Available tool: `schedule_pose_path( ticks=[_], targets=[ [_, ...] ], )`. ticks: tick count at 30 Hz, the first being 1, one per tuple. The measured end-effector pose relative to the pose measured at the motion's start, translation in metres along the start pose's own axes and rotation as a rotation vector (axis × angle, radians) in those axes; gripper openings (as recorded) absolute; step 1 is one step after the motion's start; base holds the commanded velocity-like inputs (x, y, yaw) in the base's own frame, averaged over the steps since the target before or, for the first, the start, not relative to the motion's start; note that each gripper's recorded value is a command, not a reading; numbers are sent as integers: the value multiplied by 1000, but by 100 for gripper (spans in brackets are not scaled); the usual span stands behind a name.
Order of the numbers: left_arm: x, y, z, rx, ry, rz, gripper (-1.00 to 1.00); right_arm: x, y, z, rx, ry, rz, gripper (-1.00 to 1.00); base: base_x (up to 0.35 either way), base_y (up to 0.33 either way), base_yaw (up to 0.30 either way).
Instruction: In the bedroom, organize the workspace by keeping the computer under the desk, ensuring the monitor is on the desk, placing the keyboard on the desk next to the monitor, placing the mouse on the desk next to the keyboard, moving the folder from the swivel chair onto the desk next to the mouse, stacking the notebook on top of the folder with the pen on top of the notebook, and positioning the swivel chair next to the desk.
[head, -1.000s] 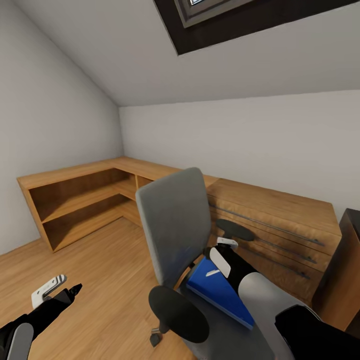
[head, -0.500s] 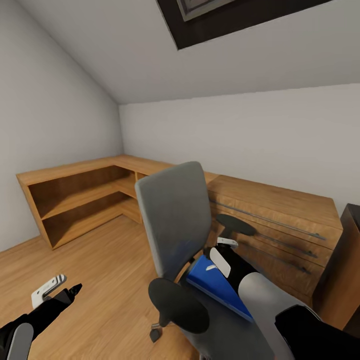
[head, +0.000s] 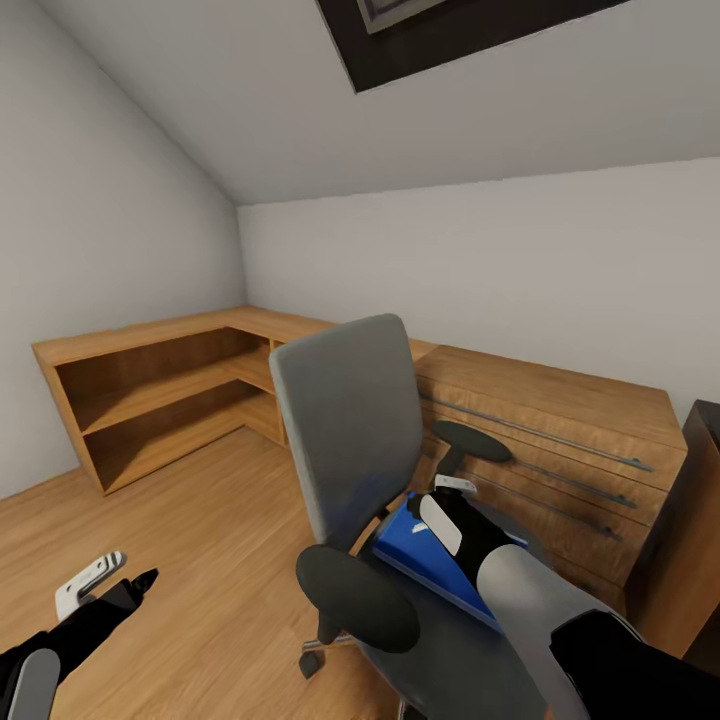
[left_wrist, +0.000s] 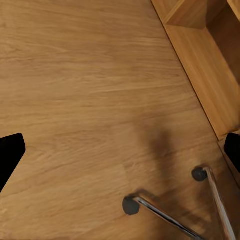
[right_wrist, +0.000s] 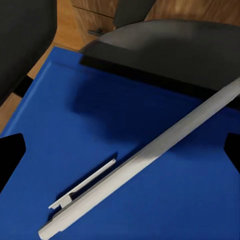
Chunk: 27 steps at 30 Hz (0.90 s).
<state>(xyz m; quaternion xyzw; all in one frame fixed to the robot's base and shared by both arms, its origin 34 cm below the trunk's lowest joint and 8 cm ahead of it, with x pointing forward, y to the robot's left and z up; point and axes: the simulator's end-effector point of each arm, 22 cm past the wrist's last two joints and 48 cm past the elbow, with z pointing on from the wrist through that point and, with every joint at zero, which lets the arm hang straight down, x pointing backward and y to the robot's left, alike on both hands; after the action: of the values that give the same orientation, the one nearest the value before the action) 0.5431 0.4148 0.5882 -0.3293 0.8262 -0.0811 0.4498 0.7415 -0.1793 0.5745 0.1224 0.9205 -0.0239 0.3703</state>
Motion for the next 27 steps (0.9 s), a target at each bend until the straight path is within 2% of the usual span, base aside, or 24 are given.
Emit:
schedule_pose_path(
  ticks=[12, 27],
  targets=[
    [0, 9, 0, -10, -7, -11, 100, 5, 0, 2, -1, 4, -1, 100, 0, 0, 0],
    [0, 9, 0, -9, -8, -13, 100, 5, 0, 2, 1, 3, -2, 100, 0, 0, 0]
  ],
)
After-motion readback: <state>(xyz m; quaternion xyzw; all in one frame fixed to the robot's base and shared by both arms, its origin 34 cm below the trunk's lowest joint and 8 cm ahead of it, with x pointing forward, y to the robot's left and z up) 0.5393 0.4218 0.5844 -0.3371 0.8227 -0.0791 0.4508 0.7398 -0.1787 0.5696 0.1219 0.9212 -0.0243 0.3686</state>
